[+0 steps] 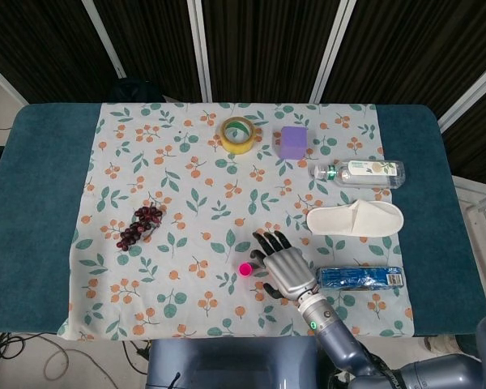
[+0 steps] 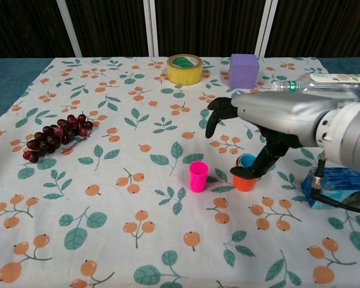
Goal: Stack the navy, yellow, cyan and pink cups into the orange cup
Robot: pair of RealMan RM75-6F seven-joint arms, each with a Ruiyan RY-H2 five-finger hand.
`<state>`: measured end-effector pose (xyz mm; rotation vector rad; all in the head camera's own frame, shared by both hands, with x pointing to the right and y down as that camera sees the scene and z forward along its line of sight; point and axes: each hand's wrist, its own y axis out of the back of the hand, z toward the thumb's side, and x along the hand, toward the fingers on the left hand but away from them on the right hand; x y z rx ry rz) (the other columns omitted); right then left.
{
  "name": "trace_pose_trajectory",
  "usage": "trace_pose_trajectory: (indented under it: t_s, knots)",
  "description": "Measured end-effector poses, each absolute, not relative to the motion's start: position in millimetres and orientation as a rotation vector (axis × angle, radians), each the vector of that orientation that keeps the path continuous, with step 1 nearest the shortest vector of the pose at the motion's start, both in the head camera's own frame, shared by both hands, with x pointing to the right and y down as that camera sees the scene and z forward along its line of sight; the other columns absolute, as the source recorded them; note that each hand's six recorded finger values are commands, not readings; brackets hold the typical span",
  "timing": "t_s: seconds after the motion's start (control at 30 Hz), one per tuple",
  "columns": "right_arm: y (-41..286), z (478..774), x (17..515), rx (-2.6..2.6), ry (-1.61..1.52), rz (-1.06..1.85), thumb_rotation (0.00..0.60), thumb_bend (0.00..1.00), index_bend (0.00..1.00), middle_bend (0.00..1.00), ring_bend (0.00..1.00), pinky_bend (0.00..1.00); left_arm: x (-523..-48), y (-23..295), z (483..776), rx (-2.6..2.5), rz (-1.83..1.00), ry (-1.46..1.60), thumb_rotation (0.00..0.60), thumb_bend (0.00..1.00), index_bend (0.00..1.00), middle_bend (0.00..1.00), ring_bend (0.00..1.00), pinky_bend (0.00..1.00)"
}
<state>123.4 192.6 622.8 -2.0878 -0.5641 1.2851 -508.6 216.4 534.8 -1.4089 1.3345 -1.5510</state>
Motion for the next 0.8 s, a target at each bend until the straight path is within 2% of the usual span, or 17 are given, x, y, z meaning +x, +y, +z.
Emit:
trace_pose_trajectory:
  t_s: [0.3,0.8]
  knots:
    - [196,644,106,-2.080,-0.584,1.299,0.600,0.40,0.32,0.00,0.01,0.07,-511,216,535,-1.410,-1.553,1.342,0.600,0.77,0.15,0.01,0.00,0.00]
    - [195,660,95,-2.081,-0.572,1.316,0.600,0.40,0.39,0.00,0.02,0.08,-511,216,534,-1.408,-1.552,1.343,0.600,0.77,0.15,0.01,0.00,0.00]
